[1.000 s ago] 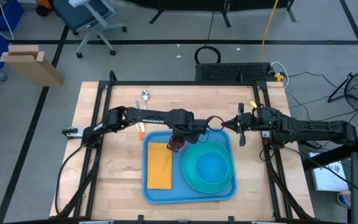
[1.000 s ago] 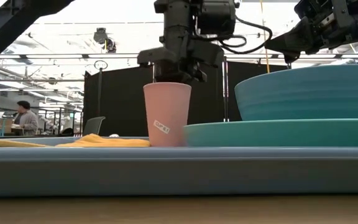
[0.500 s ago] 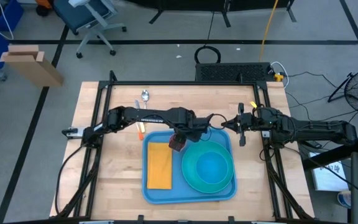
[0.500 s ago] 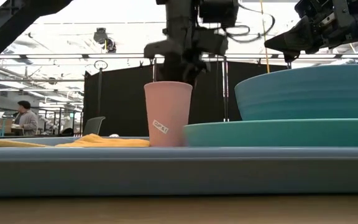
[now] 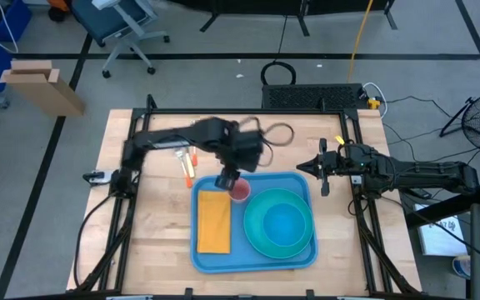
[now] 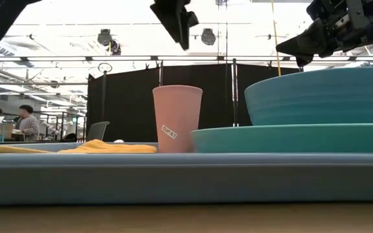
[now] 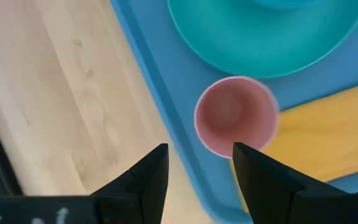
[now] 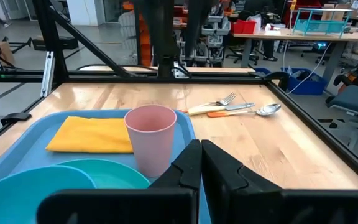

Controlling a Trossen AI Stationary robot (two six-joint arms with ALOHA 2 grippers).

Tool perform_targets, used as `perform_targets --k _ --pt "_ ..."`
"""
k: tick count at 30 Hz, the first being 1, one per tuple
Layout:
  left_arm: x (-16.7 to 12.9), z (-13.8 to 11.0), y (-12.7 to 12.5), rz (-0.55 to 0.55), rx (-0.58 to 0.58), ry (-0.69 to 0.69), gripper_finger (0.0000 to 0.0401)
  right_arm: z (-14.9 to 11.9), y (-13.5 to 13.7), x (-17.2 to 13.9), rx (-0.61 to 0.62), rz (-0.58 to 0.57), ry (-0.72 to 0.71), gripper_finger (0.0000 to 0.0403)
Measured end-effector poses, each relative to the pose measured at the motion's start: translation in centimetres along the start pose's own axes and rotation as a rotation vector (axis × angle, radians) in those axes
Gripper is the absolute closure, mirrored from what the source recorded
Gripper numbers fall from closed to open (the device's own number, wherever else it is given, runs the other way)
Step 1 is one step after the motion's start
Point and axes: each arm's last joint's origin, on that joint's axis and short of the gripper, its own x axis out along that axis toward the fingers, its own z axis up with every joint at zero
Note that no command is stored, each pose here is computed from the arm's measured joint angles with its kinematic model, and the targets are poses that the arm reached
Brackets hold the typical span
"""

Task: Set up tray
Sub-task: Put the orange spoon on the yellow napkin

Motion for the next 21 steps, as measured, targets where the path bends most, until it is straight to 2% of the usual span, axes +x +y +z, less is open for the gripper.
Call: perform_targets --k 5,7,11,15,18,21 --pt "-2.9 -2.6 -0.6 0.064 -0.011 -0.241 0.0218 0.0 0.0 0.0 -0.006 0.0 -0.003 0.0399" --pt "-3.0 -4.6 -0.6 0.099 -0.027 -0.31 0.0223 0.0 0.0 0.0 -0.01 0.0 -0.003 0.0399" --pt "-1.5 -9.9 0.3 0.238 -0.172 -0.402 0.0249 0.0 0.0 0.0 -0.023 0.0 0.001 0.0399" --pt "0.9 -14.8 1.5 0.435 -0.427 -0.491 0.0285 -0.2 0.0 0.0 -0.022 0.001 0.021 0.0399" --pt "2.4 -17.5 2.1 0.511 -0.656 -0.555 0.031 0.1 0.0 0.0 -0.027 -0.015 -0.015 0.0399" --pt "3.2 -19.4 2.6 0.566 -0.877 -0.544 0.0332 1.0 -0.3 -0.1 -0.027 -0.107 -0.1 0.0399"
